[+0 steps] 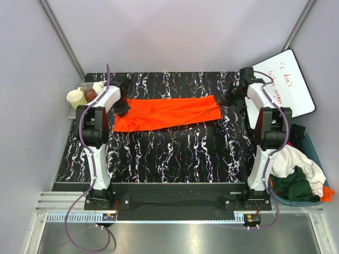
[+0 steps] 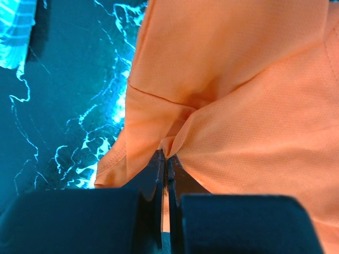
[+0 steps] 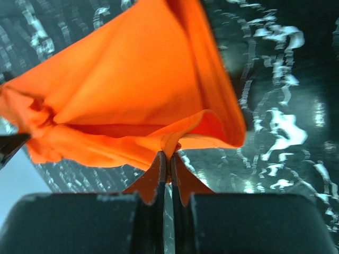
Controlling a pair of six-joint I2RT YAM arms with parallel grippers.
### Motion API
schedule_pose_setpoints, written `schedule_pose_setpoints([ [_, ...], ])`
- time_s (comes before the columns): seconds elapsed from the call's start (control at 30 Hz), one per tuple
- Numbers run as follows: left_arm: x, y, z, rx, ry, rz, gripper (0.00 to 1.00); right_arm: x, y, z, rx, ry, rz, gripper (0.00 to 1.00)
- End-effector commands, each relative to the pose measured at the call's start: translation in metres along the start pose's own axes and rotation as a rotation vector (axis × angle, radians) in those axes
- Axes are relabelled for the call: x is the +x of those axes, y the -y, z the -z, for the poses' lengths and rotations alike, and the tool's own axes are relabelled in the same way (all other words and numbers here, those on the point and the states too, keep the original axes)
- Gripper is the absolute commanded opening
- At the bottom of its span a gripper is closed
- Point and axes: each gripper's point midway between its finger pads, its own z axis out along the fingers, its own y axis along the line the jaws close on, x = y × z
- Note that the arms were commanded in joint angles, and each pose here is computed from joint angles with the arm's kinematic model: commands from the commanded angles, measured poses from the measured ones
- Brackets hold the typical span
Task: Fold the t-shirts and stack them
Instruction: Fold the tshirt
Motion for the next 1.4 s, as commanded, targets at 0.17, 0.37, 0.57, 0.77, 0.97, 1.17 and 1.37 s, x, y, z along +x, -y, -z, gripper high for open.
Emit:
schedule_pose_setpoints([
  [0.17,-0.019,-0.014,0.024,-0.010,0.085,0.016,0.00,-0.031,0.033,-0.032,0.108,0.015,-0.049,0.01],
  [0.37,-0.017,-0.014,0.021,-0.011,0.075,0.007,0.00,-0.040,0.022,-0.063,0.011,-0.036,-0.094,0.16],
  [0.57,-0.018,-0.017,0.024,-0.015,0.082,-0.001,0.01,-0.060,-0.008,-0.047,-0.102,0.054,-0.015,0.78],
  [0.77,-0.022,-0.008,0.039,0.054,0.097,0.000,0.62,-0.078,-0.038,-0.008,-0.181,0.162,0.086,1.00],
  [0.97,-0.039,-0.009,0.090,0.136,0.205,0.033,0.99,-0.078,-0.046,-0.011,-0.152,0.161,0.178,1.00],
  [1.17,-0.036,0.004,0.127,0.252,0.237,0.007,0.99,-0.046,-0.081,-0.037,0.049,0.118,0.427,0.94],
  [1.37,0.000,0.029,0.123,0.288,0.187,-0.070,0.22,-0.012,-0.111,-0.065,0.178,0.100,0.567,0.48],
])
